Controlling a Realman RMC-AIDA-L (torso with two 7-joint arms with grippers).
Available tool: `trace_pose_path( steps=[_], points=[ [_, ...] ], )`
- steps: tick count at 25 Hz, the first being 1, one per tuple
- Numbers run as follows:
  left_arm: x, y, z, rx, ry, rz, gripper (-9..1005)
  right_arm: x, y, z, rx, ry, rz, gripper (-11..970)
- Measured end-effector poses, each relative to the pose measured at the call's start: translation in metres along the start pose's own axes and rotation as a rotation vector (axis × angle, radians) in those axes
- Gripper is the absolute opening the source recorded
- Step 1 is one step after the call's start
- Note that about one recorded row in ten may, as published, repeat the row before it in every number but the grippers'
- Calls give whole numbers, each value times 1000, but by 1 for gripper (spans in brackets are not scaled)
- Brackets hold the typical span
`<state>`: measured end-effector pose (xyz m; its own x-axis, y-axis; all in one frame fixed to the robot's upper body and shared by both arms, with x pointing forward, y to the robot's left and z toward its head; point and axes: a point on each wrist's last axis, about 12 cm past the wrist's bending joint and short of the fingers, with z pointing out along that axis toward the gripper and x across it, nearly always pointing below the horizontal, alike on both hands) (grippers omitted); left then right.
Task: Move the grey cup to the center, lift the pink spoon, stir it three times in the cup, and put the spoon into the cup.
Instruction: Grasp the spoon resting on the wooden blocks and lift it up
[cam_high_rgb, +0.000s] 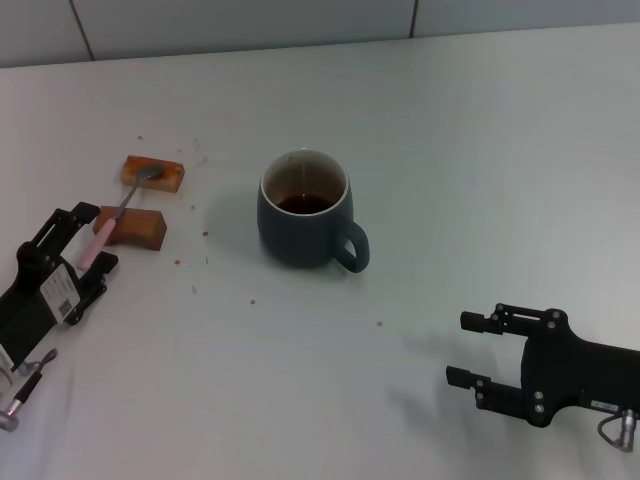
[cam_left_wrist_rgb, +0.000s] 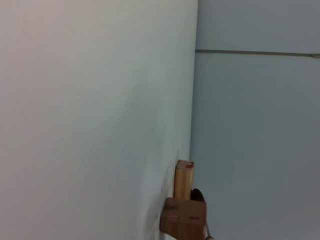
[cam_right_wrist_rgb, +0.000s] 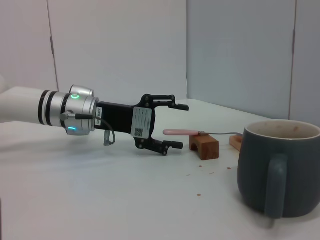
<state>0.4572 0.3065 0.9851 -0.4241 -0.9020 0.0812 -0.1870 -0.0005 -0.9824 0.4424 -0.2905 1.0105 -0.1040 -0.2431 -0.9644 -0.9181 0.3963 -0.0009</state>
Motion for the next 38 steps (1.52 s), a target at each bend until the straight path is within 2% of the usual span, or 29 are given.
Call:
trace_pose_path(
  steps=[13, 24, 34, 38],
  points=[
    [0, 2, 4, -25, -13, -25, 807, -1, -2, 0, 11, -5, -1, 625],
    [0, 5, 4, -46, -18, -36, 409, -1, -2, 0, 10, -6, 0, 625],
    [1, 3, 6, -35, -11, -34, 190, -1, -1, -1, 10, -8, 3, 624],
    [1, 3, 7, -34, -10, -36, 188, -1, -1, -1, 9, -8, 3, 624]
  ],
)
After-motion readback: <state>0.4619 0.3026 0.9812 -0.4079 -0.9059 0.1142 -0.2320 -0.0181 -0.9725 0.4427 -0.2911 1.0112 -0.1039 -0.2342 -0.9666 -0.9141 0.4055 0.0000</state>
